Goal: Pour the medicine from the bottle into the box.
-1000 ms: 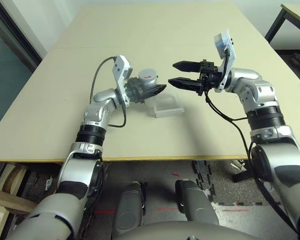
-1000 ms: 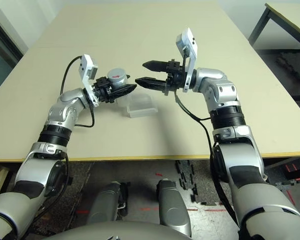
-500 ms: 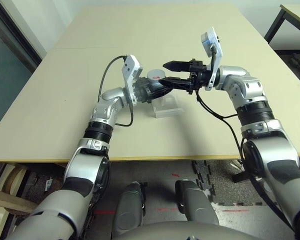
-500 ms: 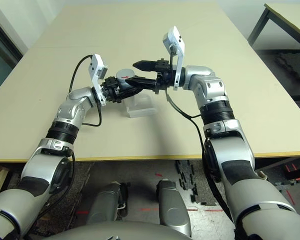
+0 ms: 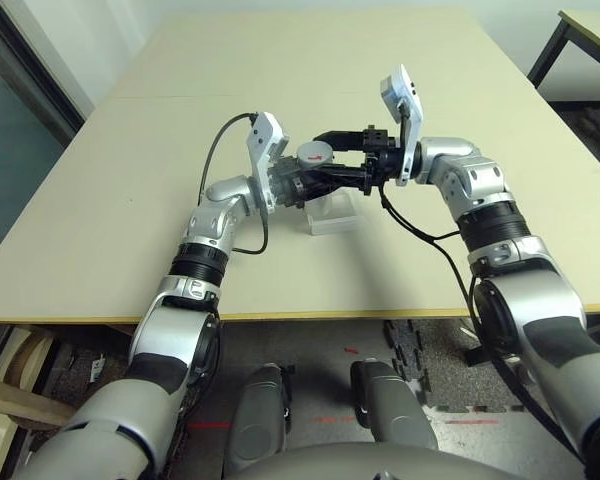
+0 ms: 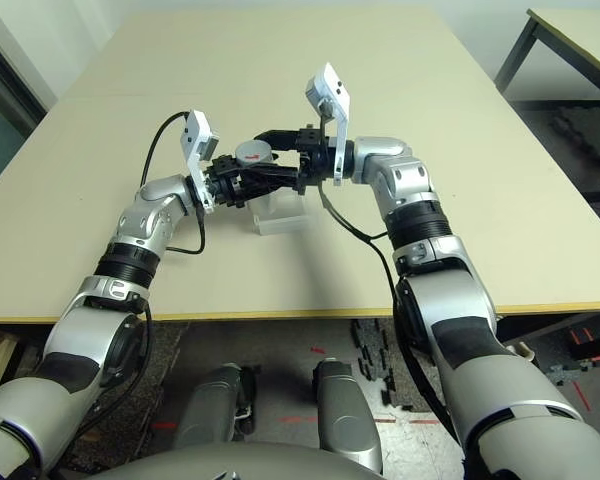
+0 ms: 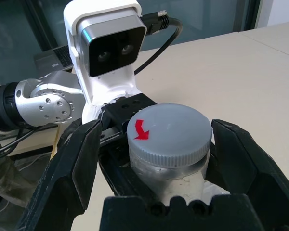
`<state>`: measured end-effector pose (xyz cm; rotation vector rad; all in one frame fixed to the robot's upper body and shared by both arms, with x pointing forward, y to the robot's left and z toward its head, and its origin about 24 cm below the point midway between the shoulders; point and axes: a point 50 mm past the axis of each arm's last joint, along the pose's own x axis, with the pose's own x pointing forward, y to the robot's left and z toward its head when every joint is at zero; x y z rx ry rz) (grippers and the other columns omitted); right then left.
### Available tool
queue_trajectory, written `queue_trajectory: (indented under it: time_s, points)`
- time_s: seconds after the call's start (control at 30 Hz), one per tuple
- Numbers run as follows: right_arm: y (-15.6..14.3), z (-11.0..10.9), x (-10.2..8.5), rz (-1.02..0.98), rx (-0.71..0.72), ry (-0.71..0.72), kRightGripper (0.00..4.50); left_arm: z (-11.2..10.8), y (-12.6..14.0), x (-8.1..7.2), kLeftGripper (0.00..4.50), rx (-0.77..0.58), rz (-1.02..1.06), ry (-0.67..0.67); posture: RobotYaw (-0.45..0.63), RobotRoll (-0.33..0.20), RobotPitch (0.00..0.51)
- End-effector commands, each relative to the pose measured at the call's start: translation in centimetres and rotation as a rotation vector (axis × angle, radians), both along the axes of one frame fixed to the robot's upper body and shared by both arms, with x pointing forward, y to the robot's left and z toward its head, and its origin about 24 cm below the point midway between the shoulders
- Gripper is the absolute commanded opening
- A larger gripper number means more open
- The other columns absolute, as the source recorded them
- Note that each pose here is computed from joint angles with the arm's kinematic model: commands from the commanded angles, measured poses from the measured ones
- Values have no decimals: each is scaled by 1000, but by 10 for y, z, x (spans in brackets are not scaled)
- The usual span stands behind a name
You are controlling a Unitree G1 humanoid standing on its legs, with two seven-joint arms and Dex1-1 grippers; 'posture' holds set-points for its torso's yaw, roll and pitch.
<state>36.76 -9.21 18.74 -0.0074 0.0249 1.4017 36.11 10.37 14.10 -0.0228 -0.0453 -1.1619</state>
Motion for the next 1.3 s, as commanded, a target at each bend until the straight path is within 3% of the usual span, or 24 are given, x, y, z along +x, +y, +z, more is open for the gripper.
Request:
queue_trajectory:
  time_s: [0.03, 0.17, 0.6, 0.87, 1.03, 1.2, 1.23, 1.3]
  points:
    - [3, 4, 1, 11, -6, -21, 3899, 1, -2, 0, 2720, 18, -13, -6, -182, 0, 87]
    - [5, 4, 1, 15, -2, -25, 2569, 0, -1, 0, 2720, 18, -13, -4, -182, 0, 89]
    - [3, 5, 0, 147, -29, -57, 2564, 4, 0, 0, 2720, 3, -45, 9, -186, 0, 99]
    - [11, 8, -2, 332, 25, -40, 2564, 9, 2, 1, 2720, -8, -63, 11, -173, 0, 108]
    - [19, 13, 2, 315, 66, -39, 2564, 10, 3, 0, 2720, -13, -65, 12, -167, 0, 112]
    - [22, 12, 6, 266, 64, -29, 4276, 11, 4, -1, 2720, -14, -67, 12, -160, 0, 114]
    - [21, 12, 7, 257, 62, -25, 4500, 11, 4, -1, 2720, -14, -68, 12, -160, 0, 114]
    - [19, 10, 8, 238, 59, -21, 4500, 11, 4, -1, 2720, -14, -69, 13, -160, 0, 114]
